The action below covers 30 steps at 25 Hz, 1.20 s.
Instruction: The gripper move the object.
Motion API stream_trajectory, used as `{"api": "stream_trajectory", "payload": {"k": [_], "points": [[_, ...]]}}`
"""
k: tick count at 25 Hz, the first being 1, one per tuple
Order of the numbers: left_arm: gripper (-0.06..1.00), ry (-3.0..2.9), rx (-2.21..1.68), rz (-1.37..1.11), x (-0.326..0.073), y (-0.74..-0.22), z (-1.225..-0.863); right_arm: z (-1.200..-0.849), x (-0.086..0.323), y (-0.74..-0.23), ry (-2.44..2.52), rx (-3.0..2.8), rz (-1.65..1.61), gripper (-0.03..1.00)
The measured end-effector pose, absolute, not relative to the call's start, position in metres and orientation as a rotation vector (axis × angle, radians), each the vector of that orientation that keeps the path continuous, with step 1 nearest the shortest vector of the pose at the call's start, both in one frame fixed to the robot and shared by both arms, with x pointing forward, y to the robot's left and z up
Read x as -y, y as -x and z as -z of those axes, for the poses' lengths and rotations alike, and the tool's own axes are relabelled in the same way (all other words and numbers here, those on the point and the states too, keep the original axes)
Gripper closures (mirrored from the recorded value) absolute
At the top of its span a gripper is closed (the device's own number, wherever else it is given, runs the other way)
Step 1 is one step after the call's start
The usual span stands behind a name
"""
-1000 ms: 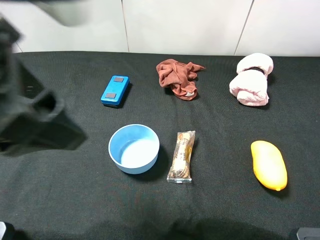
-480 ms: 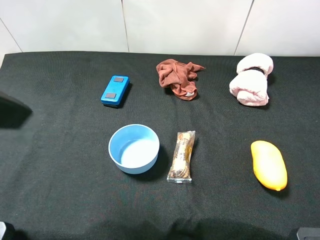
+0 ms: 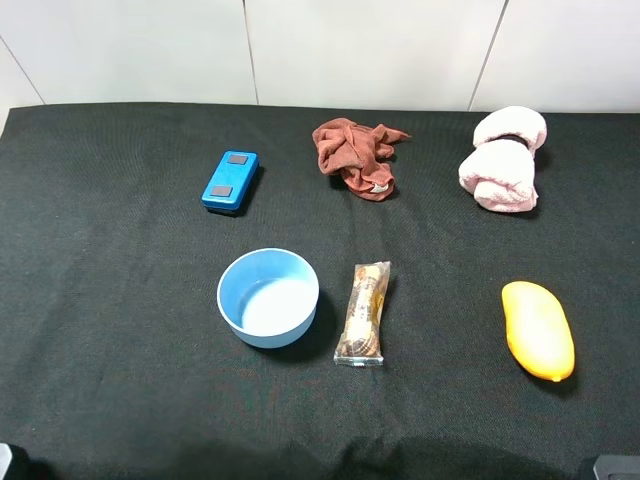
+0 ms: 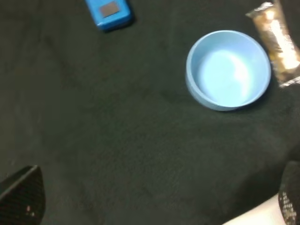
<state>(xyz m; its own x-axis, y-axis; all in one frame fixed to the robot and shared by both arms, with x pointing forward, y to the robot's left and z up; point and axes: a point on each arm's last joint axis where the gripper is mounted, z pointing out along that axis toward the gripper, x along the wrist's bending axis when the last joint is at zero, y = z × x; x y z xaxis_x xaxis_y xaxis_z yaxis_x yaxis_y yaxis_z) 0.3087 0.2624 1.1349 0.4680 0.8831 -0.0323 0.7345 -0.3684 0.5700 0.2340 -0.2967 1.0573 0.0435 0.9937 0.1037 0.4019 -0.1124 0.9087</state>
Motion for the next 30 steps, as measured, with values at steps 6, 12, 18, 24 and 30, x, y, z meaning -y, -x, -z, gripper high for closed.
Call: {"api": "stream_trajectory", "payload": {"k": [6, 12, 18, 24, 30], "points": [[-0.05, -2.077, -1.491, -0.478, -0.285, -0.281, -1.109, -1.057, 0.297, -0.234, -1.609, -1.439, -1.049, 0.27], [-0.05, -1.947, -1.604, -0.569, -0.295, -0.256, -1.074, -1.057, 0.297, -0.234, -1.609, -1.439, -1.049, 0.27], [-0.05, -1.83, -1.59, -0.676, -0.297, -0.244, -1.052, -1.057, 0.297, -0.234, -1.609, -1.439, -1.049, 0.27], [-0.05, -1.768, -1.537, -0.719, -0.298, -0.232, -1.039, -1.057, 0.297, -0.234, -1.609, -1.439, -1.049, 0.27], [-0.05, -1.737, -1.508, -0.748, -0.298, -0.227, -1.039, -1.057, 0.297, -0.234, -1.608, -1.438, -1.051, 0.27]]}}
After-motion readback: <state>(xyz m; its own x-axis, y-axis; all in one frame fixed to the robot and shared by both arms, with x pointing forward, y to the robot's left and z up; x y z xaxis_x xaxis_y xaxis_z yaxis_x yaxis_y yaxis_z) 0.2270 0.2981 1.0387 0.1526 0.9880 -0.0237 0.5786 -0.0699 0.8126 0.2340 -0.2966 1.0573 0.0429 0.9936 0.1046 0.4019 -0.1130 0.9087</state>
